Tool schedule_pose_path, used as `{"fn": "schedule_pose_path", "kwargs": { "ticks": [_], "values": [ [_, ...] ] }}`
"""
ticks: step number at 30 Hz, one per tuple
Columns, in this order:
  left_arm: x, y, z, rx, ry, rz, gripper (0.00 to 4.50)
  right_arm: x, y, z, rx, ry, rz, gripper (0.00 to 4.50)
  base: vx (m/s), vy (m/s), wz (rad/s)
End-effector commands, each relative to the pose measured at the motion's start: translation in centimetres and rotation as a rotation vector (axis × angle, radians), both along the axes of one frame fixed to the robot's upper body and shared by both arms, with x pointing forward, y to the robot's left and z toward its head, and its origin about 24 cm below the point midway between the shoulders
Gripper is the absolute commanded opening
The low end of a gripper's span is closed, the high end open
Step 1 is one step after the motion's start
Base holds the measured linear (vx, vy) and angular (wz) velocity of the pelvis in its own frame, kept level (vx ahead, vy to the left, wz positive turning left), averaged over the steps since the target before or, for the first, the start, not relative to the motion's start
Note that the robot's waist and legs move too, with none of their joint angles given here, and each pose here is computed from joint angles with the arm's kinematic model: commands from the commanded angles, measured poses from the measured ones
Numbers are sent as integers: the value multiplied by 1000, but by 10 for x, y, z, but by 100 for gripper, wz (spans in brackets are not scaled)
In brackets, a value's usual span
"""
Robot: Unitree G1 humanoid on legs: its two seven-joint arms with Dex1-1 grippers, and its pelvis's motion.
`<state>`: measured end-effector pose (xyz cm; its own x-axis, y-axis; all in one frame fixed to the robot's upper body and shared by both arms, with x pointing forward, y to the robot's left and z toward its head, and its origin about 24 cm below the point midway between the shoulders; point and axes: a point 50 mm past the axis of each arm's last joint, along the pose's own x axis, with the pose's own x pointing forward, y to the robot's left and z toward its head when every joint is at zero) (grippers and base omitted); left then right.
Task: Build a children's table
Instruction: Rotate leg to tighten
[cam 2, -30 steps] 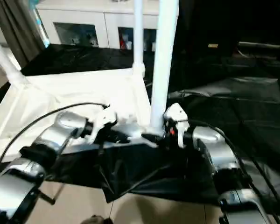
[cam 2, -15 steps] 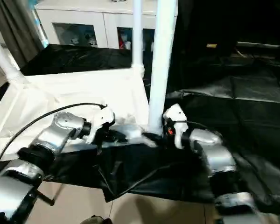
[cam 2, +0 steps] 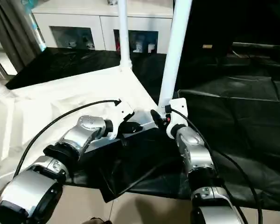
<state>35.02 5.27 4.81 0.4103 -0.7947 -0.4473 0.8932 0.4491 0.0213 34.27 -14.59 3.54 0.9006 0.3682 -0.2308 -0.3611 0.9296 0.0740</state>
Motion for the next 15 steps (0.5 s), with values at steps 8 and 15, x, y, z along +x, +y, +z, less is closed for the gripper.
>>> {"fn": "schedule_pose_path", "kwargs": {
  "ticks": [8, 15],
  "values": [
    [-11, -3, 14, -62, -30, -266, 0, -24, 16, 9, 37, 6, 530, 395, 0, 0, 0],
    [-13, 25, 16, -30, 3, -352, 0, -30, -13, 19, -17, 14, 647, 395, 0, 0, 0]
  ]
}}
